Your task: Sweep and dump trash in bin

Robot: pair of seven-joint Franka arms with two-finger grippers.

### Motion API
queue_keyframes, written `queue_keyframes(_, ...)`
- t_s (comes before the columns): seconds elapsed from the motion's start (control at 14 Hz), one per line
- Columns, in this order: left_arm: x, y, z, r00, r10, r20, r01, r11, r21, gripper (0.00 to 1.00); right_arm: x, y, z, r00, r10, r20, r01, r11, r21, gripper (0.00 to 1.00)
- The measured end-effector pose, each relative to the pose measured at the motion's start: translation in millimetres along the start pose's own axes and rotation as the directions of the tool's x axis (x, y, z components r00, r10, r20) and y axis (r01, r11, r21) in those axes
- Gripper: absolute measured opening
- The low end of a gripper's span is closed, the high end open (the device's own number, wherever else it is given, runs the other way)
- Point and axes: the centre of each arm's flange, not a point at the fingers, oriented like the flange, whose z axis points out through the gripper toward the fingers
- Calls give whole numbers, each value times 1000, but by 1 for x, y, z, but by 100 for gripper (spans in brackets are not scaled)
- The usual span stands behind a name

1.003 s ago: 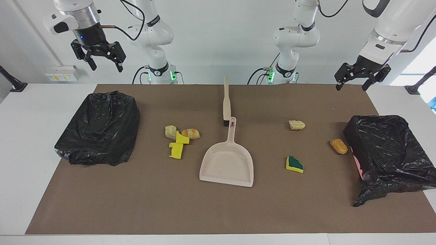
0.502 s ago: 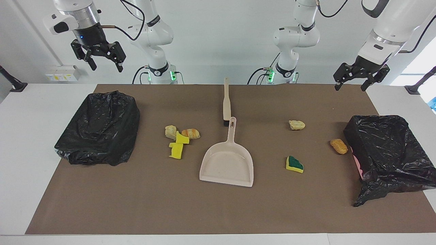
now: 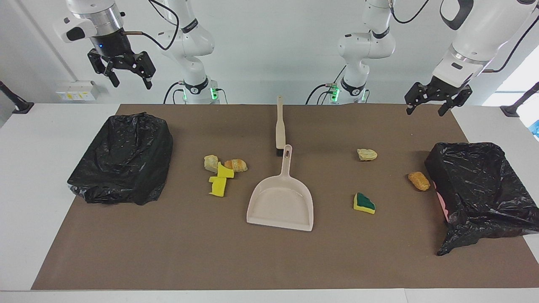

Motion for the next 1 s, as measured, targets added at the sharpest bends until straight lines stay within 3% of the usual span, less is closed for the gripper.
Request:
queue_keyframes(0.5, 11, 100, 76, 996, 88, -9, -89, 996, -25, 100, -5, 14, -1, 1000, 23, 15, -23, 1000, -1, 100)
queue_keyframes(0.72, 1, 150, 113, 996, 88, 6, -88, 996, -29, 100, -5, 14, 10, 999, 22, 38, -22, 1000, -4, 100)
queue_keyframes(1.0, -24, 186, 157, 997, 59, -41, -61, 997, -43, 100, -5, 13, 24, 998, 22, 67, -22, 1000, -6, 100)
